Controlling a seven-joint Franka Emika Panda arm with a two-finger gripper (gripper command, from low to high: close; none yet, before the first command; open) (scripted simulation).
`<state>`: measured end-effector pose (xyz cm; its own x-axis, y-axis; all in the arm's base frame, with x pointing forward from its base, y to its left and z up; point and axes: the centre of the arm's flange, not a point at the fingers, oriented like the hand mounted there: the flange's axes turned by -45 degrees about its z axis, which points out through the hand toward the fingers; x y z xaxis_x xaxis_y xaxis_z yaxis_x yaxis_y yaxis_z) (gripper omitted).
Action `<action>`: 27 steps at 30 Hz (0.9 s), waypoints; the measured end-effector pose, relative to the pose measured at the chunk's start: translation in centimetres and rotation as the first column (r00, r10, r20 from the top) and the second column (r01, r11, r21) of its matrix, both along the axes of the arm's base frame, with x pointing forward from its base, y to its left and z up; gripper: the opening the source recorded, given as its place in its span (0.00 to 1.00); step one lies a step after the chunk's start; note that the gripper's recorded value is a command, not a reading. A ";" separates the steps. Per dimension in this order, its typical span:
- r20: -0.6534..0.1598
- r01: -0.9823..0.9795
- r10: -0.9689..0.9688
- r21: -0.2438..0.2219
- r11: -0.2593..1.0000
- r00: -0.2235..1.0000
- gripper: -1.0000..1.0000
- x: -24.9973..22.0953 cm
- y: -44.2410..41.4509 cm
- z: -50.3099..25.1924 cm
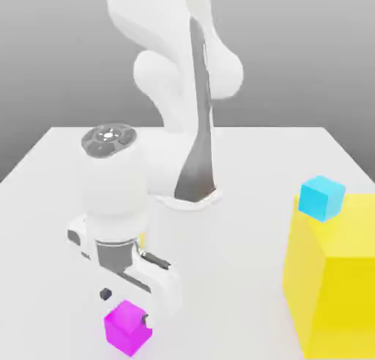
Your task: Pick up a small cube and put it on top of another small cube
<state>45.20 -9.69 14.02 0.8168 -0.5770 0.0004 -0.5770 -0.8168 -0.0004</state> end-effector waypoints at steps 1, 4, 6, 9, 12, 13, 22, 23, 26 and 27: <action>0.000 0.000 0.000 0.000 1.000 1.000 0.00 0.0 0.0 0.0; 0.001 0.000 0.000 0.000 1.000 1.000 0.00 0.0 0.0 0.0; 0.001 0.000 0.000 0.000 1.000 1.000 0.00 0.0 0.0 -0.5; 0.001 0.001 -0.001 0.000 1.000 1.000 0.00 0.1 0.0 1.6; 0.000 -0.004 0.004 0.000 1.000 1.000 0.00 0.1 0.1 5.1; 0.001 -0.047 0.047 0.001 0.999 0.999 0.00 0.9 1.1 6.2; 0.005 -0.667 0.667 0.007 0.745 0.745 0.00 7.7 21.2 18.7; 0.006 -0.727 0.727 0.007 0.686 0.686 0.00 7.6 24.1 20.3; 0.006 -0.871 0.871 0.006 0.491 0.491 0.00 6.1 32.0 25.3; 0.006 -0.908 0.908 0.006 0.420 0.420 0.00 5.2 34.5 27.0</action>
<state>50.43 24.84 41.04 0.8666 0.4991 0.0021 0.4990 -0.8665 -0.0089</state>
